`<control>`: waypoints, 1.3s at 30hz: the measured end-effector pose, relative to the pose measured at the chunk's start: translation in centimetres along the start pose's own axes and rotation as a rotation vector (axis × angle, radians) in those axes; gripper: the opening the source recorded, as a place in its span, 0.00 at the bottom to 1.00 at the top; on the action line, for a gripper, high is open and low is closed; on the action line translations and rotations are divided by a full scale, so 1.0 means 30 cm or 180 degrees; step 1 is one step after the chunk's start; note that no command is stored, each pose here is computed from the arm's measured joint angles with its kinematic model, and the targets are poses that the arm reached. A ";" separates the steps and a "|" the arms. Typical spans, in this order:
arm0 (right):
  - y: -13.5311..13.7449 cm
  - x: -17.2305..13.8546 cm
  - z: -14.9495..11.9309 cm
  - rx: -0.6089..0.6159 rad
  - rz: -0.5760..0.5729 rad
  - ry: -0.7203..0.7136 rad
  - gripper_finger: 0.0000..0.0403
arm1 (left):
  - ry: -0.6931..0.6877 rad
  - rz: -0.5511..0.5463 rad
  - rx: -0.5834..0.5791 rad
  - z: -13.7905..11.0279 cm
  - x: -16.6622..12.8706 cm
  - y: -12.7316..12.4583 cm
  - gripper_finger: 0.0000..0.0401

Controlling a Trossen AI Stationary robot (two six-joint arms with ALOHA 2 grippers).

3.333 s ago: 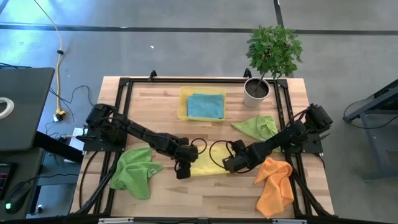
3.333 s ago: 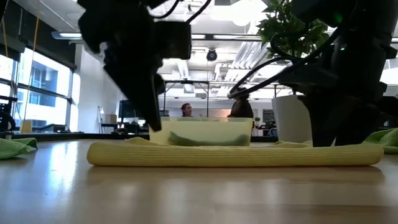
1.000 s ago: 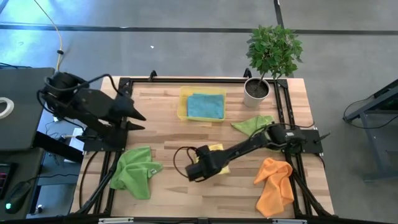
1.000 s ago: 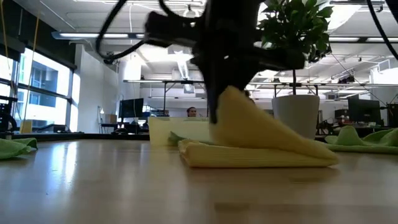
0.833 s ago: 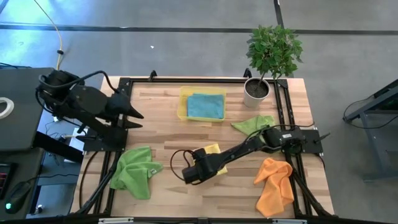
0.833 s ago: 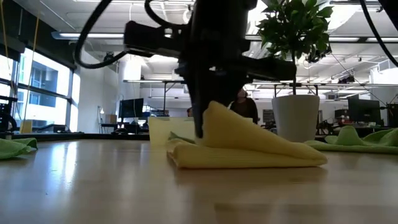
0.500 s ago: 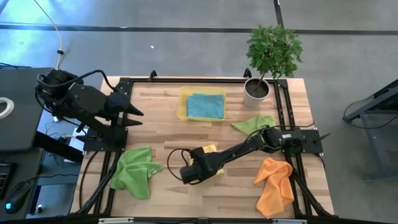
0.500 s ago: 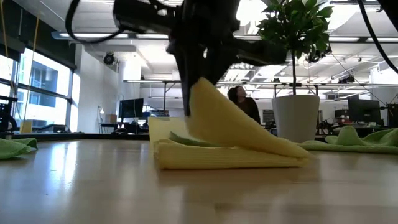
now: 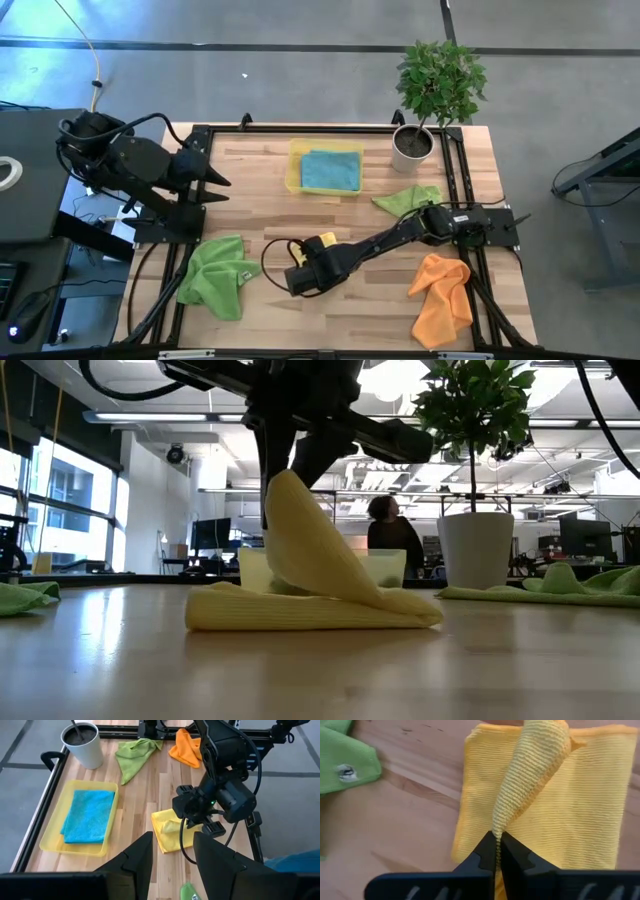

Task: Fold microfiber towels
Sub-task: Fold the yellow microfiber cloth, then put the folded yellow microfiber cloth into the yellow bin

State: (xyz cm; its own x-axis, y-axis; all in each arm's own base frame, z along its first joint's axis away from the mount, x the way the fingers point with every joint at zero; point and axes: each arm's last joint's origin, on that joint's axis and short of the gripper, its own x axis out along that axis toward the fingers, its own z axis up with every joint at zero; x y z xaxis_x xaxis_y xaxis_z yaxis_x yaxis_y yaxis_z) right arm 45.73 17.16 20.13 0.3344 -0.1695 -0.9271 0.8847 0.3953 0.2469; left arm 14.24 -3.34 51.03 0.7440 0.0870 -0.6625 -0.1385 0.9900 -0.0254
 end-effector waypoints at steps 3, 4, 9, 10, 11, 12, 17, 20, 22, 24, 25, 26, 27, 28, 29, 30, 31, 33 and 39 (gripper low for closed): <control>0.019 -0.001 0.000 0.0022 0.0180 -0.0005 0.00 | 0.0000 -0.0001 0.0000 0.000 0.000 0.000 0.33; 0.026 -0.001 0.001 0.0013 0.0247 -0.0019 0.00 | 0.0000 -0.0001 0.0000 0.000 0.000 0.000 0.33; 0.044 0.003 0.013 0.0005 0.0408 -0.0164 0.00 | 0.0001 -0.0001 0.0000 0.000 0.000 0.000 0.33; 0.046 0.006 0.014 -0.0004 0.0425 -0.0191 0.00 | 0.0001 -0.0001 0.0000 0.000 0.000 0.000 0.33; 0.047 0.010 0.015 -0.0018 0.0431 -0.0207 0.01 | 0.0002 -0.0001 0.0000 0.000 0.000 0.000 0.33; 0.048 0.017 0.015 -0.0033 0.0455 -0.0222 0.03 | 0.0002 -0.0001 0.0000 0.000 0.000 0.000 0.33; 0.077 0.019 0.028 -0.0027 0.0729 -0.0481 0.19 | 0.0003 -0.0002 0.0001 0.000 0.001 0.000 0.33; 0.096 0.016 0.040 -0.0141 0.0903 -0.0543 0.28 | 0.0003 -0.0001 0.0001 0.000 0.001 0.000 0.33; 0.104 0.014 0.044 -0.0215 0.0968 -0.0566 0.33 | 0.0003 -0.0002 0.0001 0.000 0.001 0.000 0.33; 0.104 0.013 0.051 -0.0308 0.0963 -0.0581 0.35 | 0.0003 -0.0002 0.0001 0.000 0.001 0.000 0.33; 0.102 0.012 0.052 -0.0364 0.0947 -0.0557 0.36 | 0.0003 -0.0002 0.0001 0.000 0.001 0.000 0.33; 0.094 0.008 0.051 -0.0452 0.0885 -0.0504 0.36 | 0.0003 -0.0002 0.0001 0.000 0.001 0.000 0.33; 0.082 0.002 0.053 -0.0506 0.0793 -0.0447 0.36 | 0.0003 -0.0002 0.0001 0.000 0.001 0.000 0.33; 0.070 -0.007 0.057 -0.0531 0.0696 -0.0409 0.36 | 0.0003 -0.0002 0.0000 0.000 0.001 0.000 0.33; 0.055 -0.015 0.058 -0.0546 0.0565 -0.0382 0.36 | 0.0003 -0.0002 -0.0001 0.000 0.001 0.000 0.33; 0.038 -0.025 0.060 -0.0545 0.0431 -0.0354 0.36 | 0.0003 -0.0002 -0.0002 0.000 0.001 0.000 0.33; 0.022 -0.029 0.064 -0.0556 0.0294 -0.0329 0.36 | 0.0005 -0.0009 -0.0002 0.000 0.001 -0.001 0.33; -0.005 -0.042 0.077 -0.0575 0.0090 -0.0224 0.36 | 0.0022 -0.0063 -0.0002 0.000 0.001 -0.002 0.33; -0.038 -0.034 0.181 -0.0865 -0.0014 0.0239 0.36 | 0.0053 -0.0157 -0.0009 -0.001 0.001 -0.005 0.33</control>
State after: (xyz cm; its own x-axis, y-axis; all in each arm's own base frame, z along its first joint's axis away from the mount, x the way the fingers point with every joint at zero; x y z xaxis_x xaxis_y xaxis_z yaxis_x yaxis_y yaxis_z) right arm 46.15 11.96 22.31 0.2969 -0.1085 -0.9487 0.7633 0.6240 0.1675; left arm 14.26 -3.50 50.99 0.7390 0.0362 -0.6727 -0.1038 0.9928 -0.0606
